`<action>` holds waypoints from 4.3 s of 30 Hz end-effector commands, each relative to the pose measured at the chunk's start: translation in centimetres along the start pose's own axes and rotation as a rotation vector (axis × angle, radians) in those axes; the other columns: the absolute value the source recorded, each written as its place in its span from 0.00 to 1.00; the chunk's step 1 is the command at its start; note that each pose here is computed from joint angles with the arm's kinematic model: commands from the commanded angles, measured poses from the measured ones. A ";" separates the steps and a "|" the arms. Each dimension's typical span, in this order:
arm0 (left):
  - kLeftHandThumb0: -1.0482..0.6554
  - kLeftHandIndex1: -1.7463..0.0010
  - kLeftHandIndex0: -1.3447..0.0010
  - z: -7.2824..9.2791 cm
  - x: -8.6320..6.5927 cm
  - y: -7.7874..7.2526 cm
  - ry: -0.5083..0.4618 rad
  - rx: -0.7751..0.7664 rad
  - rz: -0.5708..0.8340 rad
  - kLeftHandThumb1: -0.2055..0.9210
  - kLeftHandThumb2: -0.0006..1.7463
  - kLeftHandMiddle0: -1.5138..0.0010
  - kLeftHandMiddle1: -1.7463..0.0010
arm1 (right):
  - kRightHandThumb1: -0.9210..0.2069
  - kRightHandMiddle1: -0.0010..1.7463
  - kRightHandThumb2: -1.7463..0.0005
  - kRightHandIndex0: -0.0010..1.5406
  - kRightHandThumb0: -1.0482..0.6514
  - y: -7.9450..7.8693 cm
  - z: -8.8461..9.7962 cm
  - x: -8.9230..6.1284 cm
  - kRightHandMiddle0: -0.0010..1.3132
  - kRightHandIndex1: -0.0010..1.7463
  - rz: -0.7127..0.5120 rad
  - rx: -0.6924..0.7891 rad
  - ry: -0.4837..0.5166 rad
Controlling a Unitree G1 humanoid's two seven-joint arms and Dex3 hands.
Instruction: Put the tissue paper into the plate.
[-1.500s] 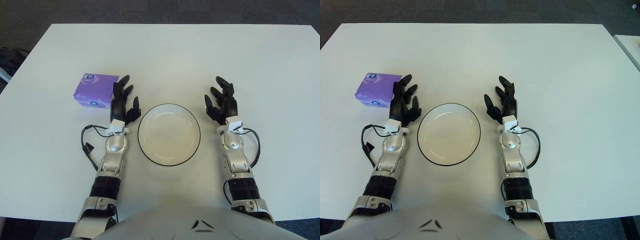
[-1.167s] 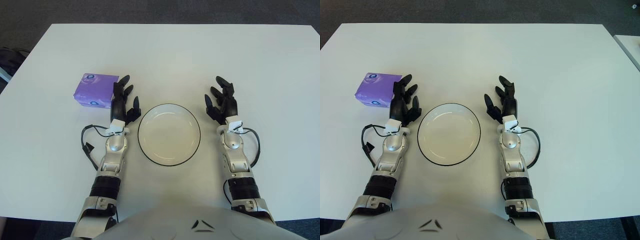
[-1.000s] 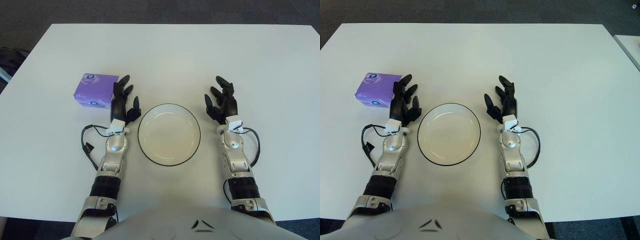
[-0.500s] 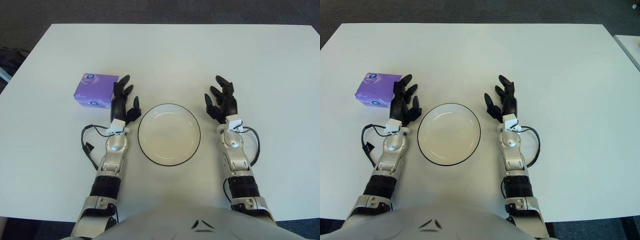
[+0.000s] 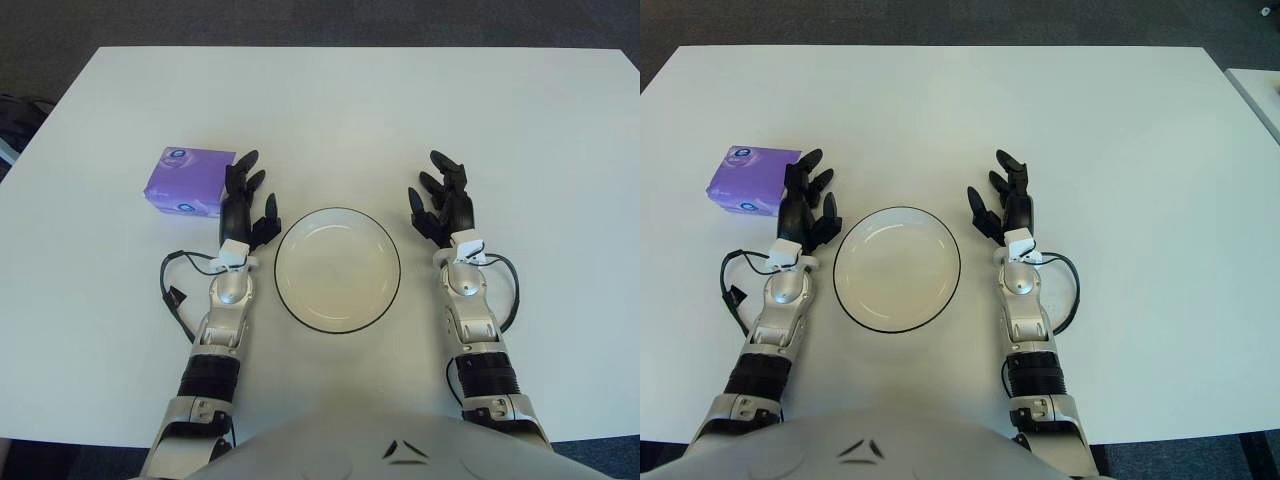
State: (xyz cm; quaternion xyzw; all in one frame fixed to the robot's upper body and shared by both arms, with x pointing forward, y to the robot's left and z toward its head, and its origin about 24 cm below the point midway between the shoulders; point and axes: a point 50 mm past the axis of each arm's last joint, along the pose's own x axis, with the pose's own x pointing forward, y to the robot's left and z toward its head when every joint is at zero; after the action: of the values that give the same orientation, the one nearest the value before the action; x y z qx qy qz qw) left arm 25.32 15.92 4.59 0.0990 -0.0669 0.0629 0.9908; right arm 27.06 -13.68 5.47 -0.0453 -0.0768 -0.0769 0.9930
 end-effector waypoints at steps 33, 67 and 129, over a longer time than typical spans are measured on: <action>0.19 0.63 1.00 7.7 1.6 3.7 -0.369 0.449 -0.118 1.00 0.41 0.84 0.87 | 0.00 0.39 0.71 0.21 0.24 0.9 -3.1 -1.2 0.00 0.21 0.021 -0.014 0.174; 0.22 0.61 1.00 14.0 4.1 9.4 -0.638 0.772 -0.097 1.00 0.33 0.82 0.93 | 0.00 0.39 0.71 0.21 0.24 1.7 -3.6 -1.2 0.00 0.21 0.028 -0.012 0.208; 0.04 0.60 1.00 16.0 8.9 12.9 -0.227 1.723 -0.708 1.00 0.13 0.89 1.00 | 0.02 0.40 0.76 0.20 0.29 2.0 -4.9 -0.3 0.00 0.22 0.026 0.027 0.198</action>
State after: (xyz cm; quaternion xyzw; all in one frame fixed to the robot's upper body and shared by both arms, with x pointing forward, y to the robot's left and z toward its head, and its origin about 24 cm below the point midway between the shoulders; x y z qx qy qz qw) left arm 29.85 26.36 24.16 0.8196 -0.0450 -0.2218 0.5264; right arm 29.66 -11.33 5.30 -0.0176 -0.0973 -0.0577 0.9934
